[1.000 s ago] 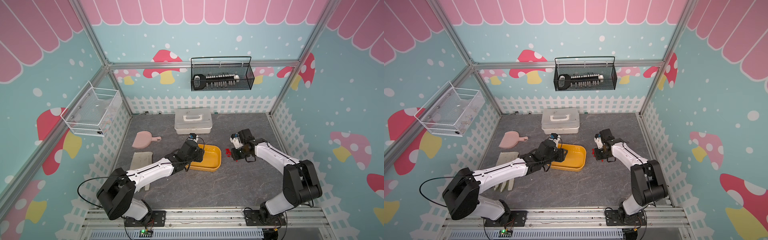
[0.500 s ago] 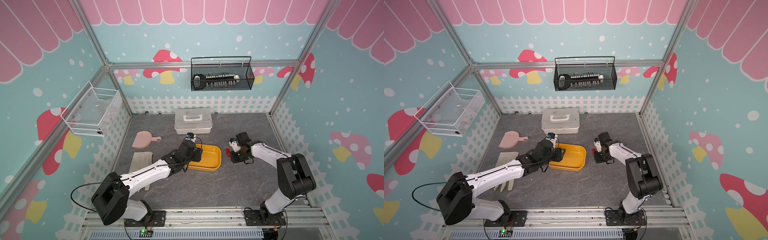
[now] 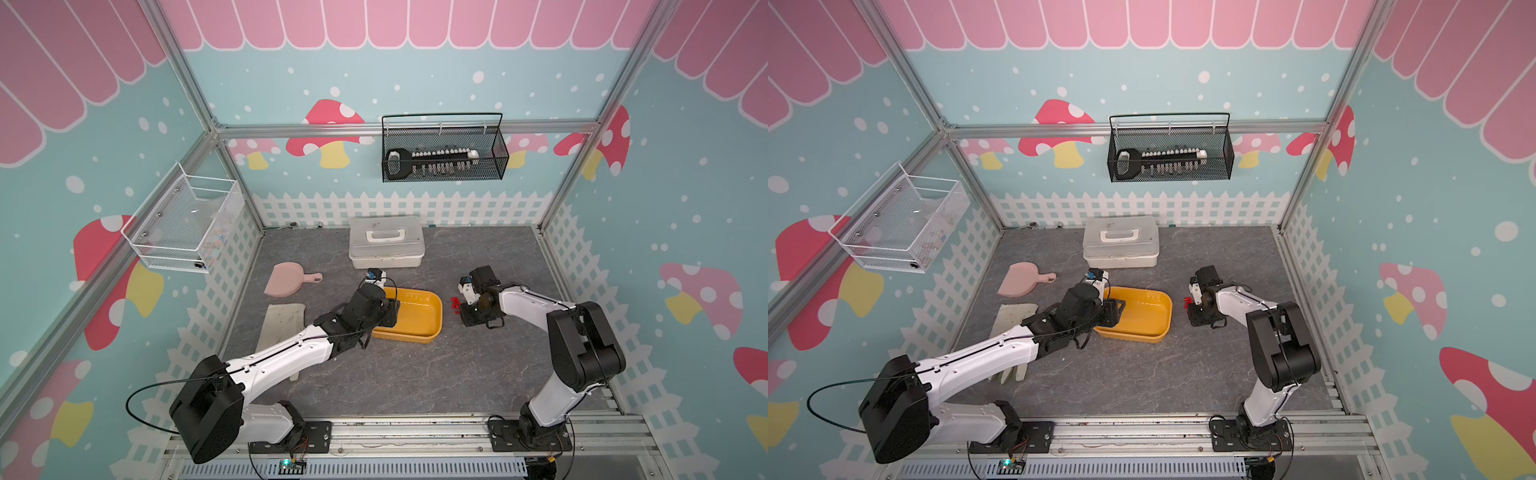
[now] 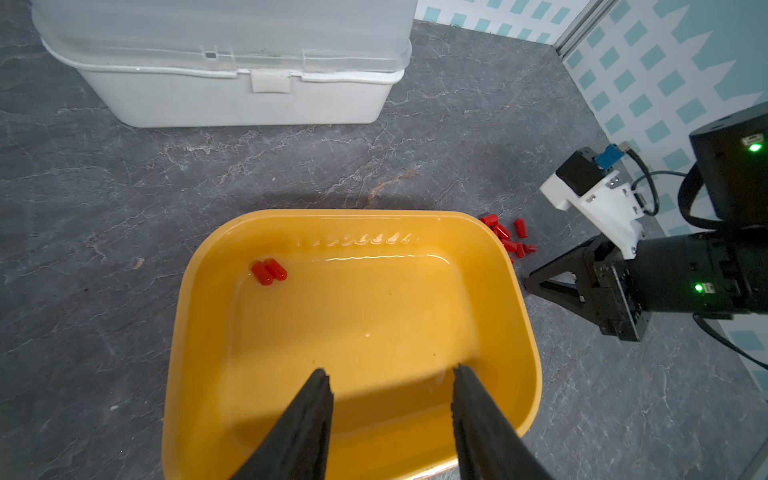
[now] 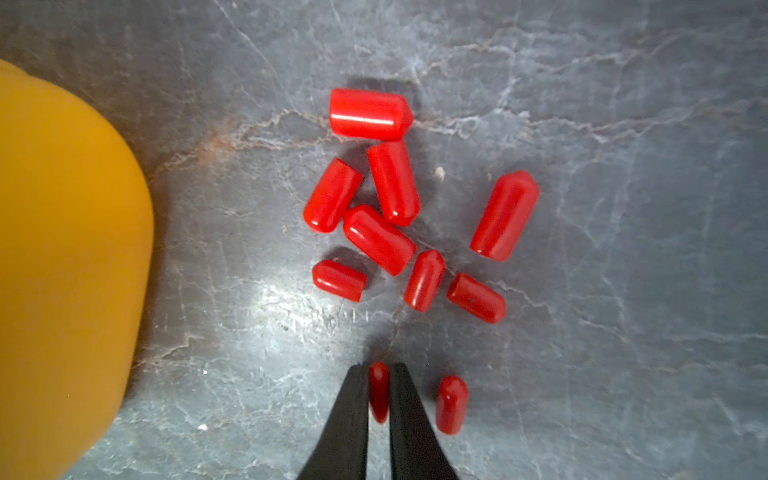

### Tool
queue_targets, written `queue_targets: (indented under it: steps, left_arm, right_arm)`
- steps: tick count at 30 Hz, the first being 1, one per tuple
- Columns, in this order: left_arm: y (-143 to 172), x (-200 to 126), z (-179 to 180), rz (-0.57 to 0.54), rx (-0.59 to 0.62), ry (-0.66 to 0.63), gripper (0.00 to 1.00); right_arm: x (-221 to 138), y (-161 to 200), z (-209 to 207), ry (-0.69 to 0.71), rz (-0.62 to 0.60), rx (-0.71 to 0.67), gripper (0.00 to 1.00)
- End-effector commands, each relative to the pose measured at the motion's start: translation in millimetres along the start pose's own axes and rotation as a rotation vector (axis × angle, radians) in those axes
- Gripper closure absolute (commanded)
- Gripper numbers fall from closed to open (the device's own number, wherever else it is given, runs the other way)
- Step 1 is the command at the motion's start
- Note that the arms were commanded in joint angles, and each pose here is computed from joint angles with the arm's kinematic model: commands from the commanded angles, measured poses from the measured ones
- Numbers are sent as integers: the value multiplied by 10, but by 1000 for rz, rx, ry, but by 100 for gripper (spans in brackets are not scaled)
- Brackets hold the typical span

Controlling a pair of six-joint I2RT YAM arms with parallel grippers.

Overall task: Take the screw protection sleeves out of the storage box
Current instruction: Place the screw protection sleeve at the center of the board.

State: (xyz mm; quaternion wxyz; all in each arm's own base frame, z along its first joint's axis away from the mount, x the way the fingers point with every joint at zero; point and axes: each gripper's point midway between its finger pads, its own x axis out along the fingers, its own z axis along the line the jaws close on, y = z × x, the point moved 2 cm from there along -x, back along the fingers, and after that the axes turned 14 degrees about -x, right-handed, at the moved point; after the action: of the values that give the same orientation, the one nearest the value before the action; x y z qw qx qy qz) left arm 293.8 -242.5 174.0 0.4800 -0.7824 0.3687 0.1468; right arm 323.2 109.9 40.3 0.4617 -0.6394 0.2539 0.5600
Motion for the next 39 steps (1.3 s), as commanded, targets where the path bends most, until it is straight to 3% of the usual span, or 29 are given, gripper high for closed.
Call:
queue_targets:
  steps: [1,15,27,32,39]
  left_arm:
    - [26,-40,66,-4,0,-23,51]
    - [6,-87,78,-13,7,-27,51]
    - [-7,-275,193,-37,24,-63,51]
    - [-67,-503,356,-75,38,-115,51]
    - [-53,-747,870,-100,-45,-190,51]
  right_arm:
    - [4,-16,-80,32,13,7,85]
    - [-69,-75,-126,49,17,0,81]
    - [-352,-154,-31,14,-50,-26,64]
    - [-586,-229,71,-33,-80,-74,60]
    - [-932,-335,328,-93,-191,-149,60]
